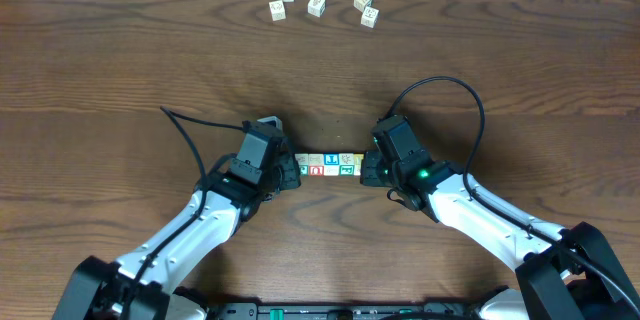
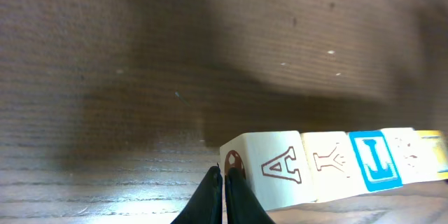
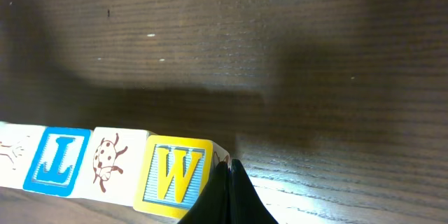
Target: Lift 5 blocks
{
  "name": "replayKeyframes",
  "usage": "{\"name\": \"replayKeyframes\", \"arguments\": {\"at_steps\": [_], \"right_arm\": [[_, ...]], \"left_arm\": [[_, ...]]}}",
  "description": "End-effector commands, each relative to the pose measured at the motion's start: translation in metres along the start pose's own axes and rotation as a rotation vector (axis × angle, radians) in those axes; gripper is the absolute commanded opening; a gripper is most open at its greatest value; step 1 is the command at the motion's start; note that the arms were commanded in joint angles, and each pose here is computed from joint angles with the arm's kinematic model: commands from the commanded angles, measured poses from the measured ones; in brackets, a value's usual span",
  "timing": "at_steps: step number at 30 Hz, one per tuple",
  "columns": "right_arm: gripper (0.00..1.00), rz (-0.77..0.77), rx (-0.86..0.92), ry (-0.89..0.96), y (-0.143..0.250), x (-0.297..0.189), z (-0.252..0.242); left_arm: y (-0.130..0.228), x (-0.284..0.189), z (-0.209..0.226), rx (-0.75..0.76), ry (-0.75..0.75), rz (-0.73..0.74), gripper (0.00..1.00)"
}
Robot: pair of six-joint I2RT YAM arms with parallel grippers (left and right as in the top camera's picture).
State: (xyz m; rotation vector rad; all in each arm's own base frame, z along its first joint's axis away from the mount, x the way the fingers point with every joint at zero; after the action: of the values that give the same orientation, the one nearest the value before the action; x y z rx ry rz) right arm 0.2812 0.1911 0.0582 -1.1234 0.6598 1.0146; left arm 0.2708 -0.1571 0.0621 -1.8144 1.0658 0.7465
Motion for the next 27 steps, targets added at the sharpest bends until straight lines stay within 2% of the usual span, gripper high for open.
{"name": "replayKeyframes", "arguments": {"at_steps": [1, 27], "right_arm": [[0.01, 0.194, -0.094, -0.456, 0.0314, -0.0265, 0.0956], [0.01, 0.204, -0.088, -0.428, 0.0342, -0.0248, 0.091]], "left_arm": [[0.0405, -0.0067, -0.0709, 0.077, 0.333, 0.219, 0.07], [0.0423, -0.0035, -0.0689, 0.074, 0.324, 0.229, 0.07]]}}
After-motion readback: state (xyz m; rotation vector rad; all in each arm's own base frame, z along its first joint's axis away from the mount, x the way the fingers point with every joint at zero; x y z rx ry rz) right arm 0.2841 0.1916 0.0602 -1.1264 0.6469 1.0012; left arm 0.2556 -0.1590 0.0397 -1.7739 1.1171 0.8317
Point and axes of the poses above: each gripper's point midway between its finger pads, its own x axis out along the fingers, its own z axis along the line the jaws close on, y = z × x, the point moved 3 cm from there along -x, back along the fingers, and after that the axes turned 2 degrees about -x, right-handed, at the moved point
